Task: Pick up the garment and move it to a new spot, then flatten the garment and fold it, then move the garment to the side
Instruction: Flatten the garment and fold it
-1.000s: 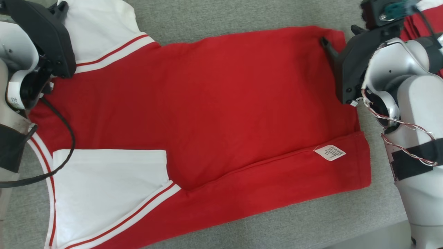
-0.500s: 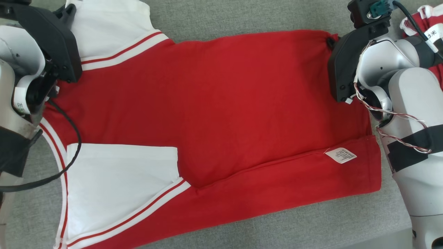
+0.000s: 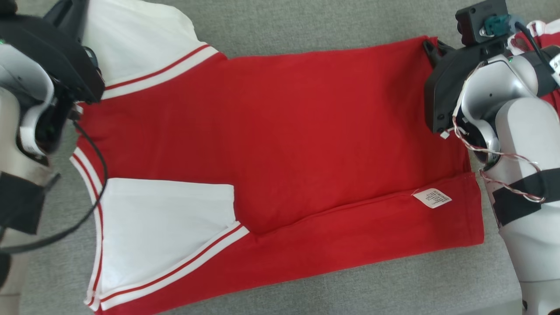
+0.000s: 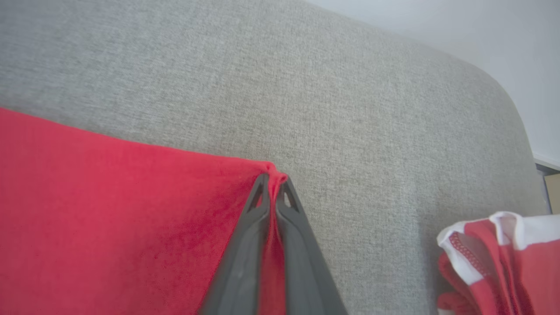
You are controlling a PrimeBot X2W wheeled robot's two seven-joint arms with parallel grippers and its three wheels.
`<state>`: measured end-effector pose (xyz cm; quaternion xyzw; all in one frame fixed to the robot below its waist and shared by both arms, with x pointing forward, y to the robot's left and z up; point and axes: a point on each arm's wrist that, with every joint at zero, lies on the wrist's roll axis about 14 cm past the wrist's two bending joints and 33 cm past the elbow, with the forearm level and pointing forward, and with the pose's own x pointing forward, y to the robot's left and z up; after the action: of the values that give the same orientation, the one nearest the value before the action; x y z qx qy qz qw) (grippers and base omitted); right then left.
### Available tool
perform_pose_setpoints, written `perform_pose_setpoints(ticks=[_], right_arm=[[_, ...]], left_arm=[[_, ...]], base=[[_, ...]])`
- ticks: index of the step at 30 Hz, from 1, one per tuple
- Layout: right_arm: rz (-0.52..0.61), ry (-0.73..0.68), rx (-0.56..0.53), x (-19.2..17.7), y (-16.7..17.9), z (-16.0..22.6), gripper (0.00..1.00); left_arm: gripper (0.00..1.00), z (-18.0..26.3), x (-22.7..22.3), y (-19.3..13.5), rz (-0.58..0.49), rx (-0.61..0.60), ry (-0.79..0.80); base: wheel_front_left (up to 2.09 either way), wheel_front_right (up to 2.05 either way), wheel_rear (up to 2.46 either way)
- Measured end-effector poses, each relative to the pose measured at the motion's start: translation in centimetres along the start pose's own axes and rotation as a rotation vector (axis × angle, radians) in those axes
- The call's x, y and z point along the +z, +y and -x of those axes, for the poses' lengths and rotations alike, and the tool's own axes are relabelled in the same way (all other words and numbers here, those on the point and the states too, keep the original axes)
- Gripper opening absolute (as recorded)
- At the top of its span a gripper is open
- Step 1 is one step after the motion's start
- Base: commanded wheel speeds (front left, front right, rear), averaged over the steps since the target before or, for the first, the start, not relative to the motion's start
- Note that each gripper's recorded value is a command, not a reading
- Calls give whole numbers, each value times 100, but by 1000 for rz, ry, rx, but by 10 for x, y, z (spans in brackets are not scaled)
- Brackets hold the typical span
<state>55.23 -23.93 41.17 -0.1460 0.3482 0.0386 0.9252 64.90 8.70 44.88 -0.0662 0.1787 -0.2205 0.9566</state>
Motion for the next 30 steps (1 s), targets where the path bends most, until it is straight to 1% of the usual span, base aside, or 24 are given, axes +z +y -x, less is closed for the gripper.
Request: perform_pose_setpoints(ticks=[3, 6, 8, 13, 15, 16, 19, 22, 25, 30], right_arm=[[0, -49, 4, 6, 3, 4, 0], [16, -72, 8, 2, 5, 9, 0], [57, -94, -1, 2, 4, 14, 0], [109, -153, 2, 1, 11, 29, 0], [149, -162, -1, -4, 13, 35, 0], [162, -157, -1, -12, 15, 42, 0], [183, -164, -2, -20, 17, 51, 0], [198, -182, -14, -23, 14, 60, 0], [210, -186, -7, -30, 18, 66, 0], [223, -153, 9, -45, 23, 70, 0]], left_arm=[[0, 10, 10, -7, 32, -18, -80], [0, 24, 8, -21, 65, -52, -129], [0, 36, 8, -32, 83, -76, -170], [0, 72, 14, -47, 126, -89, -293], [0, 88, 9, -52, 163, -82, -321], [0, 104, 3, -56, 173, -73, -335], [0, 125, -2, -65, 194, -61, -357], [0, 143, -5, -74, 253, -47, -372], [0, 160, -9, -80, 281, -32, -380], [0, 183, -26, -79, 323, 15, -360]], base=[[0, 0, 0], [0, 0, 0], [0, 0, 0], [0, 0, 0], [0, 0, 0], [0, 0, 0], [0, 0, 0], [0, 0, 0], [0, 0, 0], [0, 0, 0]])
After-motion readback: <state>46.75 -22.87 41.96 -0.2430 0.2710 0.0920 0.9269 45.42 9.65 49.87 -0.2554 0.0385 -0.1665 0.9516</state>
